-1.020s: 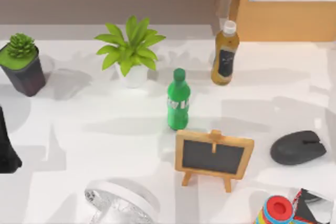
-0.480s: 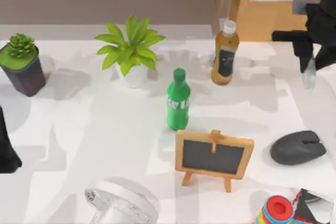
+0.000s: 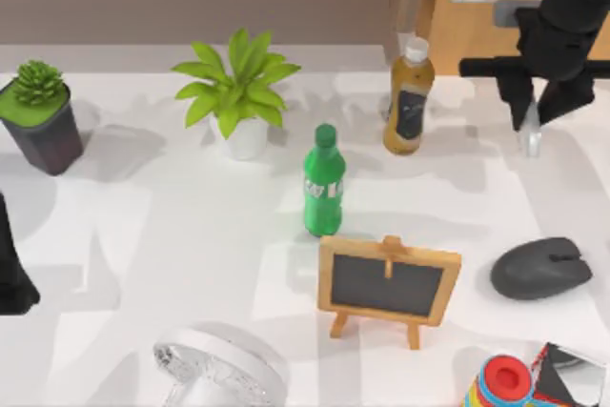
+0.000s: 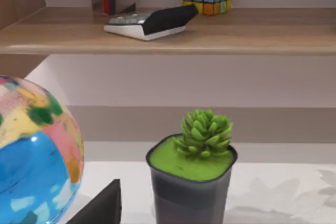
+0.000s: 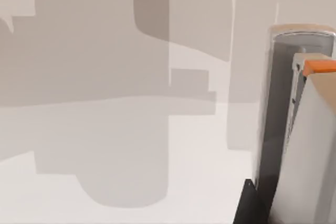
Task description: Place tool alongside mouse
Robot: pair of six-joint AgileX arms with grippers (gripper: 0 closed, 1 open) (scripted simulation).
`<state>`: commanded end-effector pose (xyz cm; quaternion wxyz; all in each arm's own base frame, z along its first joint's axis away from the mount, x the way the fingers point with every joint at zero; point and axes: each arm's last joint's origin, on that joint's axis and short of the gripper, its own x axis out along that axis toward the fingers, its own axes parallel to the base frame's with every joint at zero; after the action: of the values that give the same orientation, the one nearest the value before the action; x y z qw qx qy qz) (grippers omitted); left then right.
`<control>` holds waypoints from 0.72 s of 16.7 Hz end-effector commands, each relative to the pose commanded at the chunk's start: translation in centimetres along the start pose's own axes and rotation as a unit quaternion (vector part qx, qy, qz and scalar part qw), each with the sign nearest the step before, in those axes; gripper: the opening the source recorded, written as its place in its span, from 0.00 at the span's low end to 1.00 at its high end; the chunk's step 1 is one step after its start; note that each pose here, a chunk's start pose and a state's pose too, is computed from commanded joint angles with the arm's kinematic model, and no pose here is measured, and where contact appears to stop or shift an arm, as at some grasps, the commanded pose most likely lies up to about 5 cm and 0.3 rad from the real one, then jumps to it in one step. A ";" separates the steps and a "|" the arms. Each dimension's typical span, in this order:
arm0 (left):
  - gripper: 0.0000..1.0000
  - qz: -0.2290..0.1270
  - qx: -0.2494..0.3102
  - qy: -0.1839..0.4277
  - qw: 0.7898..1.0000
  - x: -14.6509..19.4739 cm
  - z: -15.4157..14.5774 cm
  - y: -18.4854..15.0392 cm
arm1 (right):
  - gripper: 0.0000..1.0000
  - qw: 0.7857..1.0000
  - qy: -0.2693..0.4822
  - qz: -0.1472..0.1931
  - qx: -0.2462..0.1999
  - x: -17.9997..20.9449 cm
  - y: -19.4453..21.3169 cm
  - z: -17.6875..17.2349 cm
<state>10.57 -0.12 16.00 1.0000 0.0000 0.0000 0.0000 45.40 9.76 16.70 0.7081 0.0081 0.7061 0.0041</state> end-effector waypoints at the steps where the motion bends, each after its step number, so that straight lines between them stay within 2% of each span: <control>1: 1.00 0.000 0.000 0.000 1.000 0.0 0.0 0.0 | 0.00 1.000 -0.001 0.001 0.003 -0.1 -0.2 0.0; 12: 1.00 0.000 0.000 0.000 1.000 0.0 0.0 0.0 | 0.00 1.000 -0.011 -0.001 0.014 -0.4 -1.2 0.2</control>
<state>10.57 -0.12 16.00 1.0000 0.0000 0.0000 0.0000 45.63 8.53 17.08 0.7155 0.0173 0.6984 -0.0070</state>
